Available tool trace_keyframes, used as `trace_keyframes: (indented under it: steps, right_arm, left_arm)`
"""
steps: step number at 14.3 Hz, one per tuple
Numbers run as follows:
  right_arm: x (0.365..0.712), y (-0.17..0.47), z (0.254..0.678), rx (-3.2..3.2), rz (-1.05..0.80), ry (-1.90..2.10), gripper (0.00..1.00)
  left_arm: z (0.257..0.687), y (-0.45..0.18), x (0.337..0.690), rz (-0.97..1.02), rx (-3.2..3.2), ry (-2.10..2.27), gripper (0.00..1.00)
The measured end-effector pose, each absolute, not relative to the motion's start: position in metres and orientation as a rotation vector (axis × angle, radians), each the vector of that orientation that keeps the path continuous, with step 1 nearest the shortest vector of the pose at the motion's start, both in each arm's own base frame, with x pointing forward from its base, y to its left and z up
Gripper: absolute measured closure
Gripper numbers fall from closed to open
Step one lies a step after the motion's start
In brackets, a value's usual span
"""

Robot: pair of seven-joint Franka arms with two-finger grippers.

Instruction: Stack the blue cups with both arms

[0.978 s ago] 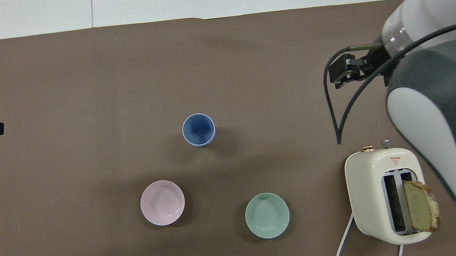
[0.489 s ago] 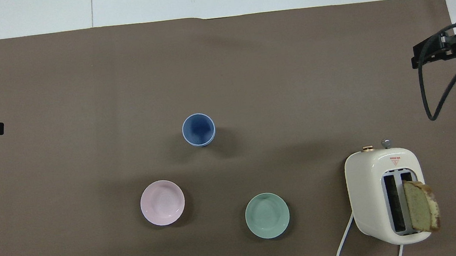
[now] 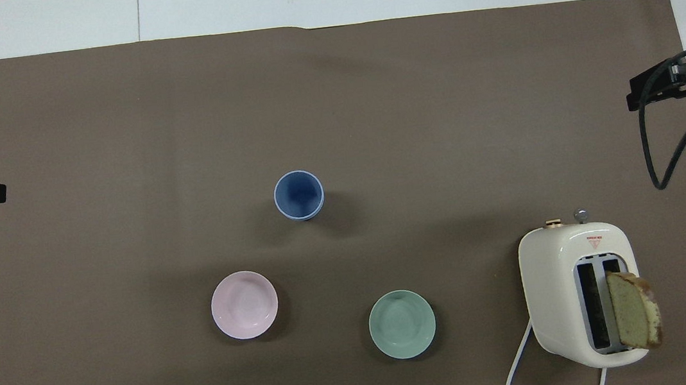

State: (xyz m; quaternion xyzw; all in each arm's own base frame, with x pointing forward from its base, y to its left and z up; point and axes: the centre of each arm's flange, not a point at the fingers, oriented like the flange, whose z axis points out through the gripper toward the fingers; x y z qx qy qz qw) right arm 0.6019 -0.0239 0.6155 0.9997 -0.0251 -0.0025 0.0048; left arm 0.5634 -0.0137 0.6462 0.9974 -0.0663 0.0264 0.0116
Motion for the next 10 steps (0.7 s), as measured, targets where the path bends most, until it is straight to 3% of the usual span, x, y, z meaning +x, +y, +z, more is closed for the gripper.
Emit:
trace_keyframes:
  steps: [10]
  right_arm:
    - [0.6017,-0.0218,0.6148,3.132,-0.010,-0.073,0.00]
  left_arm:
    - [0.6462,-0.0153,0.5577,0.035,3.109,-0.212,0.00]
